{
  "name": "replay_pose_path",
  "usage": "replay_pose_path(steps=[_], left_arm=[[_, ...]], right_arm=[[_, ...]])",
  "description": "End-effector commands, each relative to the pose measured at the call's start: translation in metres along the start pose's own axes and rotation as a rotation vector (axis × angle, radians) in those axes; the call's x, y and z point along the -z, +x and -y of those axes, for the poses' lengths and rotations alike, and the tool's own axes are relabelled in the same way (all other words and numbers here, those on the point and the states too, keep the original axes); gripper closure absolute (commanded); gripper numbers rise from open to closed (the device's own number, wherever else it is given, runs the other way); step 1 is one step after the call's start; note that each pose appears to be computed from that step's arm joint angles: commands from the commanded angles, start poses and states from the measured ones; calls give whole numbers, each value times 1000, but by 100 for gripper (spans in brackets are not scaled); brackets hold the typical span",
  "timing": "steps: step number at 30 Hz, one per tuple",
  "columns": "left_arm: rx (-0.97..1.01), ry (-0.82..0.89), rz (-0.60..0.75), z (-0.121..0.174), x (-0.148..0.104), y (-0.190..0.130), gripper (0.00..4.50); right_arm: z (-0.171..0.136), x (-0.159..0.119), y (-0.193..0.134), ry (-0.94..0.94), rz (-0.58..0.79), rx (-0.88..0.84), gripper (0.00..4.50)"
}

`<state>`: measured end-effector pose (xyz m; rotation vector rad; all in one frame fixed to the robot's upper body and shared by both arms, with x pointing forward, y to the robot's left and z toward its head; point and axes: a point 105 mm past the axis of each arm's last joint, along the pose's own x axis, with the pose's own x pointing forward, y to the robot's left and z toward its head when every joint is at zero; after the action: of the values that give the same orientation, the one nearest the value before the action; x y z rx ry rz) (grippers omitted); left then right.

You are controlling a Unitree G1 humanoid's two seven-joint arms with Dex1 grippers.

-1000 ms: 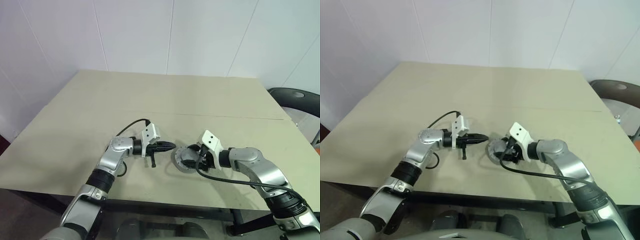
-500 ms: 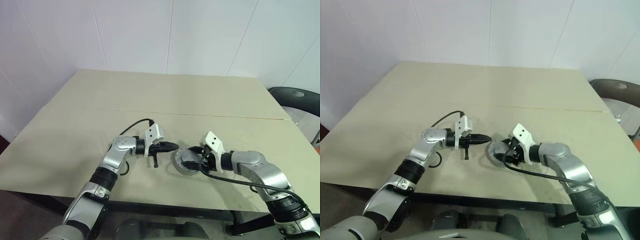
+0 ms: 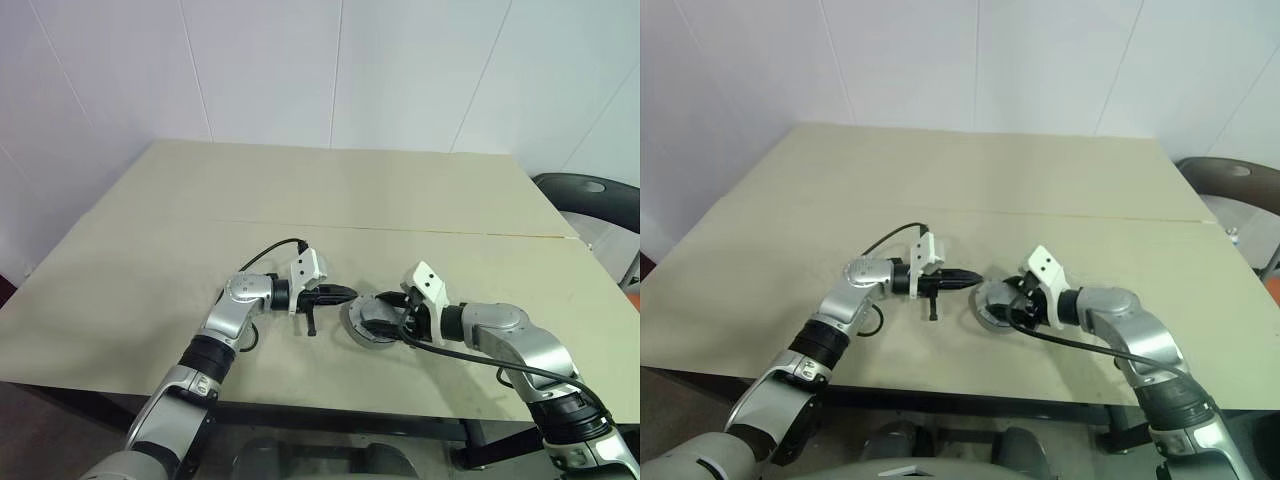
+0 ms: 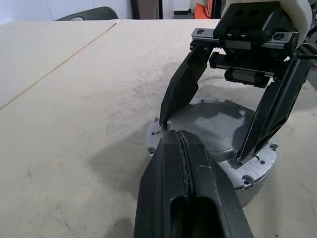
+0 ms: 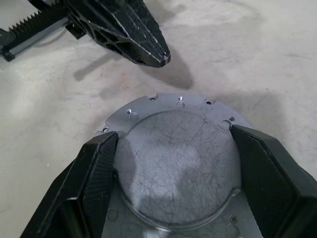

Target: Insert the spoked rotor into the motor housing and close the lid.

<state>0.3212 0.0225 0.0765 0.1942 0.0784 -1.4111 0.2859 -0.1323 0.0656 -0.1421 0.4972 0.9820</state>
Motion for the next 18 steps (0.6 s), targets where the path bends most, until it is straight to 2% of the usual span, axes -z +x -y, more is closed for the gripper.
replay_pose_path(steps=[1, 7, 18], left_arm=[[13, 42, 14, 1, -9, 4, 450], [13, 39, 13, 1, -9, 4, 450], [9, 40, 11, 0, -9, 3, 450]], right_arm=[[-12, 16, 4, 71, -44, -69, 128], [-7, 42, 3, 20, -193, -30, 128], [-3, 62, 0, 23, -298, -9, 128]])
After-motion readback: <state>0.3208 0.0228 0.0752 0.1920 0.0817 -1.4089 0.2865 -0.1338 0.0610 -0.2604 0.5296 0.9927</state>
